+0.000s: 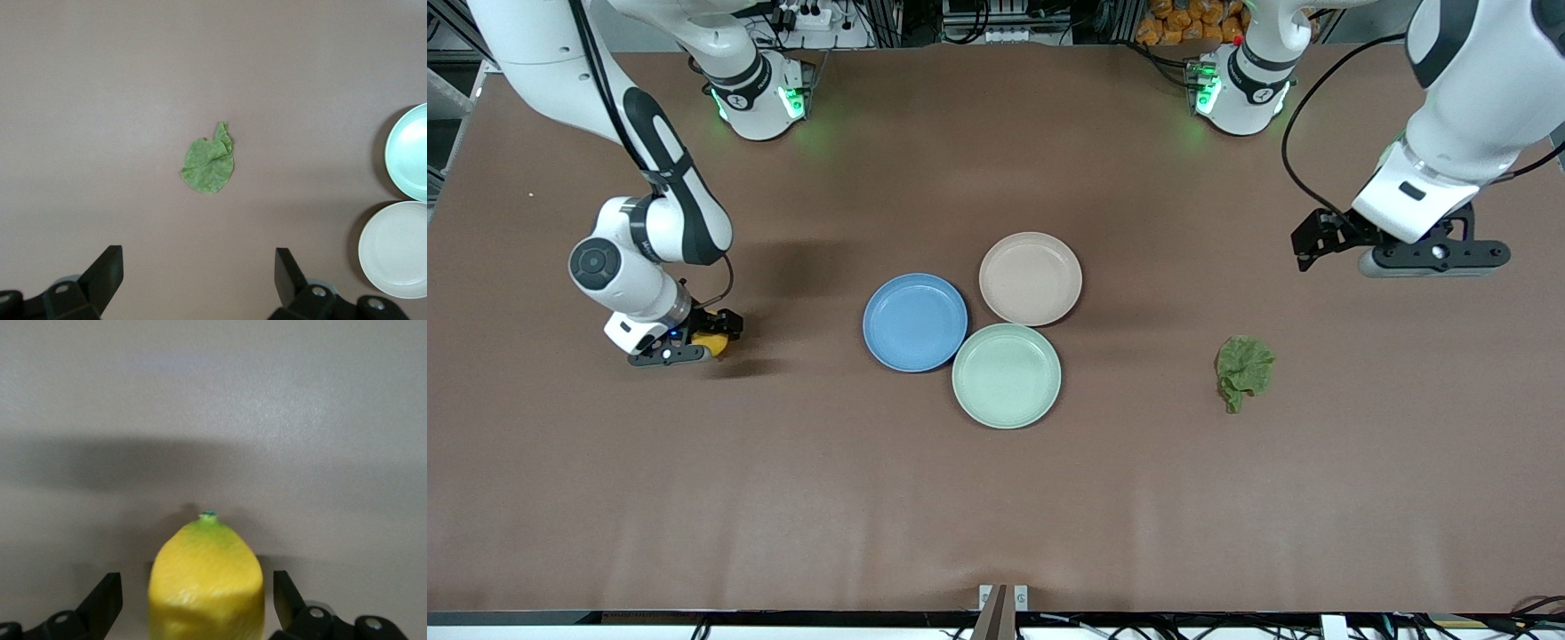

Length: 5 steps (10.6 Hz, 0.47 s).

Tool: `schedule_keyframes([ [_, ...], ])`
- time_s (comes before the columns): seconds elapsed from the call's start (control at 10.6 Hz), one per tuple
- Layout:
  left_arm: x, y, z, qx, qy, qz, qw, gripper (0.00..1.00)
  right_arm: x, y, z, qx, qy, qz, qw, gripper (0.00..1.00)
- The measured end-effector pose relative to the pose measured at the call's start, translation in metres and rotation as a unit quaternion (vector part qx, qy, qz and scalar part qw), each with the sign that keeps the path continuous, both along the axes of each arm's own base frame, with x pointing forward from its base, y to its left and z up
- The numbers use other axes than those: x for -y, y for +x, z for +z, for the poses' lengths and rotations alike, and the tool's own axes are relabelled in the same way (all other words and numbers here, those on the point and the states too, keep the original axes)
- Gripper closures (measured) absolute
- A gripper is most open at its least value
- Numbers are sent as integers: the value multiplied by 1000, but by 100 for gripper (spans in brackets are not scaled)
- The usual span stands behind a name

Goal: Pick lemon and lettuce from blue and beige plates
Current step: 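Lower the lemon onto the table and open the right gripper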

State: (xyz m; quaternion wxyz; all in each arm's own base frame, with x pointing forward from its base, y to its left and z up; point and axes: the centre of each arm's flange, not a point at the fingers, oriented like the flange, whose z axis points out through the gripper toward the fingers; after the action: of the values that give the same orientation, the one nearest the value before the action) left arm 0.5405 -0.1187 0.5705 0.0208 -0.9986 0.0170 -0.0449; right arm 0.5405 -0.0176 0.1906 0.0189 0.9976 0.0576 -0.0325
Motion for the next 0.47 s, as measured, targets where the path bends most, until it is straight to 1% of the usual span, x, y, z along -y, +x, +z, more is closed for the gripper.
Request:
schedule_keyframes([
  [0.19, 2, -1, 9, -3, -4, 0, 1000, 0, -2, 24, 42, -34, 4, -2, 999, 0],
  [0.28, 3, -1, 14, -9, -7, 1, 1000, 0, -2, 32, 59, -48, 6, -3, 999, 0],
  [0.38, 4, 0, 22, -12, -7, 0, 1000, 0, -2, 41, 82, -61, 7, -4, 998, 0],
  [0.47, 8, 3, 31, -10, -9, -4, 1000, 0, -1, 50, 106, -66, 8, -6, 998, 0],
])
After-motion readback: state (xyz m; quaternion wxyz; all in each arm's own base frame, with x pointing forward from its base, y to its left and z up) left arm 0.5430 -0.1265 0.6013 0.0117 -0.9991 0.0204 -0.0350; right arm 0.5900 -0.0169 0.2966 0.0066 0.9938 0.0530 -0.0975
